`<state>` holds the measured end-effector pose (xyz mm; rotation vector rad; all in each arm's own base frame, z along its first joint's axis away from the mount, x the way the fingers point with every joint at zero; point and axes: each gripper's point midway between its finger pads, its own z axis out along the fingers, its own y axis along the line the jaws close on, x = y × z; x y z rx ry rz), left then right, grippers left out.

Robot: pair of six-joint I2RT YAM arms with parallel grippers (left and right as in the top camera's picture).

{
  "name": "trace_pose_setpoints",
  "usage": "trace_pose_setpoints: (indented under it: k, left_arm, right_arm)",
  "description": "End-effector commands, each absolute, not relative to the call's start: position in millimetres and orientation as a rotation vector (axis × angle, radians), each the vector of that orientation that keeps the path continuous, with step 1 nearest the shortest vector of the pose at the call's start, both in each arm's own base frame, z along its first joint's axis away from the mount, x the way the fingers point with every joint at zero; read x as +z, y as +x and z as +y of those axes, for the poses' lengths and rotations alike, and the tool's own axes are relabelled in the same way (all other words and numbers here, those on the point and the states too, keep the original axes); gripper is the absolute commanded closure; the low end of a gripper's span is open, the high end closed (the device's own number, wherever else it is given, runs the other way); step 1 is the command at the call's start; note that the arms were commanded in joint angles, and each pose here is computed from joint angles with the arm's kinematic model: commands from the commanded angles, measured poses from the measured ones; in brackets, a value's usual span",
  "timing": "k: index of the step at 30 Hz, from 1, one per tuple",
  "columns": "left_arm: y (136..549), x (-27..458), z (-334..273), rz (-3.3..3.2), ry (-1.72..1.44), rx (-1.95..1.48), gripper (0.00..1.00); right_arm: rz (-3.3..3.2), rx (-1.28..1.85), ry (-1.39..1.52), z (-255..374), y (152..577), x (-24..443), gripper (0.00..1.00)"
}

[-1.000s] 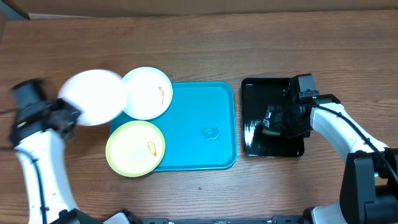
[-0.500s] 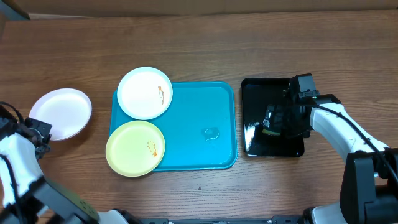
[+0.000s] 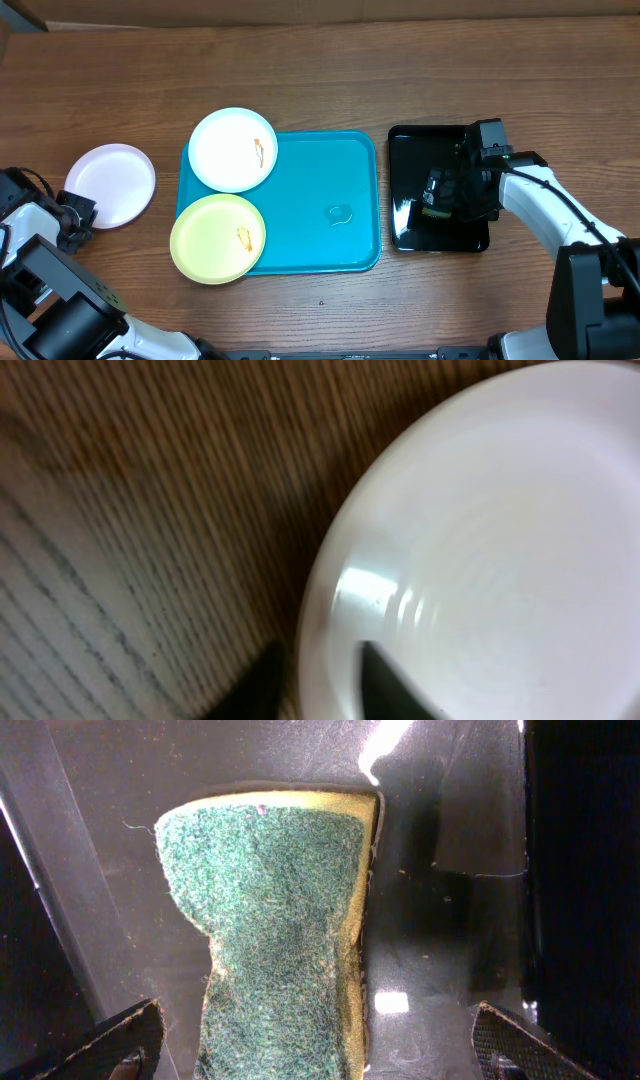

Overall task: Clean dirty plates on tray and stack at the side
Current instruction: 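Lift the white plate with the left gripper and place it left of tray, then grasp the yellow plate rim with the left gripper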

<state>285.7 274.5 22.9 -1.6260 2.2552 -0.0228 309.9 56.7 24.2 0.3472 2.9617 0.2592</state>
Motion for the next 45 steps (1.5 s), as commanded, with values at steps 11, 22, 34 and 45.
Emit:
trace_pose_setpoints:
  k: [11,22,34,45]
  left_arm:
    - [330,92,238,2.316,-1.384,-0.414,0.13]
    - [279,150,125,2.696,-1.128,-0.426,0.26]
    - [223,94,72,3.049,-1.012,0.011,0.4]
    - [215,75,71,3.046,-1.068,0.079,0.45]
  right_arm:
    - [2.949,0.249,0.336,56,311,27,0.0]
    - [2.949,0.249,0.336,56,311,27,0.0]
    - [2.949,0.249,0.336,56,311,27,0.0]
    - [2.949,0.249,0.336,56,311,27,0.0]
